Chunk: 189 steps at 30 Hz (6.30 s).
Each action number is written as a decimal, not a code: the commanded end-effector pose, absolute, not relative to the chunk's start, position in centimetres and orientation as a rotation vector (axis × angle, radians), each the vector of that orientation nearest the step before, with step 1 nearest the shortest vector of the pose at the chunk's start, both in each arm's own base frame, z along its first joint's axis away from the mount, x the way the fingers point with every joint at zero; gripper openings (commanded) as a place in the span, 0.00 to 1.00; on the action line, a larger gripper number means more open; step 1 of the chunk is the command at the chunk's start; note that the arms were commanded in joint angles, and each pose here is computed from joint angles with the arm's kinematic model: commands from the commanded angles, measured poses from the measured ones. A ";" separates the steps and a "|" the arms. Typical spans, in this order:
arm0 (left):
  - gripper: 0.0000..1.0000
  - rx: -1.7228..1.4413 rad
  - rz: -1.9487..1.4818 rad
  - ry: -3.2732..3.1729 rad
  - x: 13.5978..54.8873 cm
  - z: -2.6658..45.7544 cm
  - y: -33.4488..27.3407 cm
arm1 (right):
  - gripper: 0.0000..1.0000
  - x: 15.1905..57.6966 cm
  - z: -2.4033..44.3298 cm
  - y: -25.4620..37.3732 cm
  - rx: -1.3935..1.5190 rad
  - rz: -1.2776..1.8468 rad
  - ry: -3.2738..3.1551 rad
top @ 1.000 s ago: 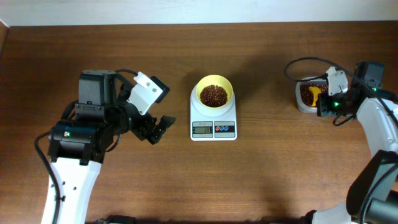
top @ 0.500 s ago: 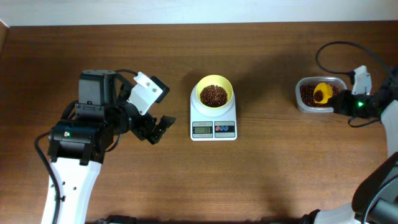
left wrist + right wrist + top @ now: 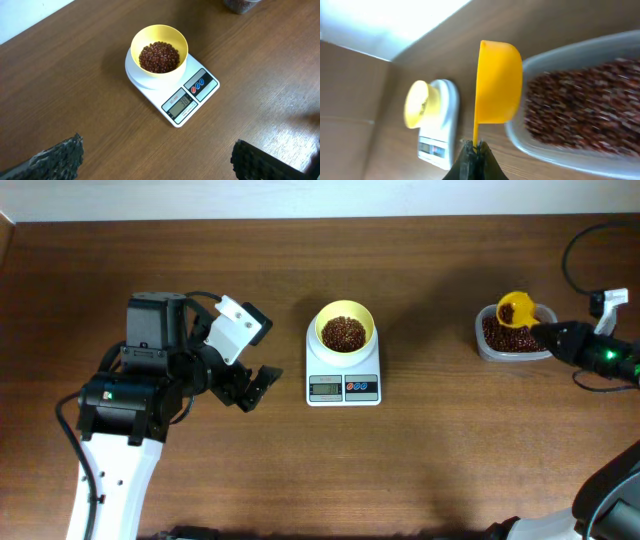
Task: Scoop item into bowl and weigh 50g on scale
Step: 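Lift the filled scoop and carry it over the yellow bowl, then tilt the scoop with the right gripper to pour beans into the bowl, then return the scoop to the tub and dip it into the beans, then lift the scoop and carry it over the yellow bowl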
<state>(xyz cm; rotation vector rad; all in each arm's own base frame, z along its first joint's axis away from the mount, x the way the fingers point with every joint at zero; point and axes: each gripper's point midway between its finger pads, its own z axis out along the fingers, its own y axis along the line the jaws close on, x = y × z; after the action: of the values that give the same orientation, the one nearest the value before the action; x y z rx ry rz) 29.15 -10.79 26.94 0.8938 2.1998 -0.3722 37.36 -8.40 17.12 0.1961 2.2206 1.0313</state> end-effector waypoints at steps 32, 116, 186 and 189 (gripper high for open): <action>0.99 0.904 -0.348 2.173 29.3 27.7 -10.6 | 0.04 39.6 20.5 17.4 -0.876 1.088 1.944; 0.99 0.904 -0.348 2.173 29.3 27.7 -10.6 | 0.04 43.5 19.5 -8.2 -0.342 0.122 2.358; 0.99 0.904 -0.349 2.173 29.3 27.7 -10.6 | 0.04 39.0 17.8 14.1 -0.678 1.181 2.235; 0.99 0.904 -0.349 2.173 29.3 27.7 -10.6 | 0.04 38.8 18.0 16.3 -0.767 1.179 2.194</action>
<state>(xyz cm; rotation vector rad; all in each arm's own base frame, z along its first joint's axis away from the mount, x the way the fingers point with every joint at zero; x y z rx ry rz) 29.15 -10.79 26.94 0.8971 2.1982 -0.3707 38.97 15.01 18.28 -0.7186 2.2023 1.1870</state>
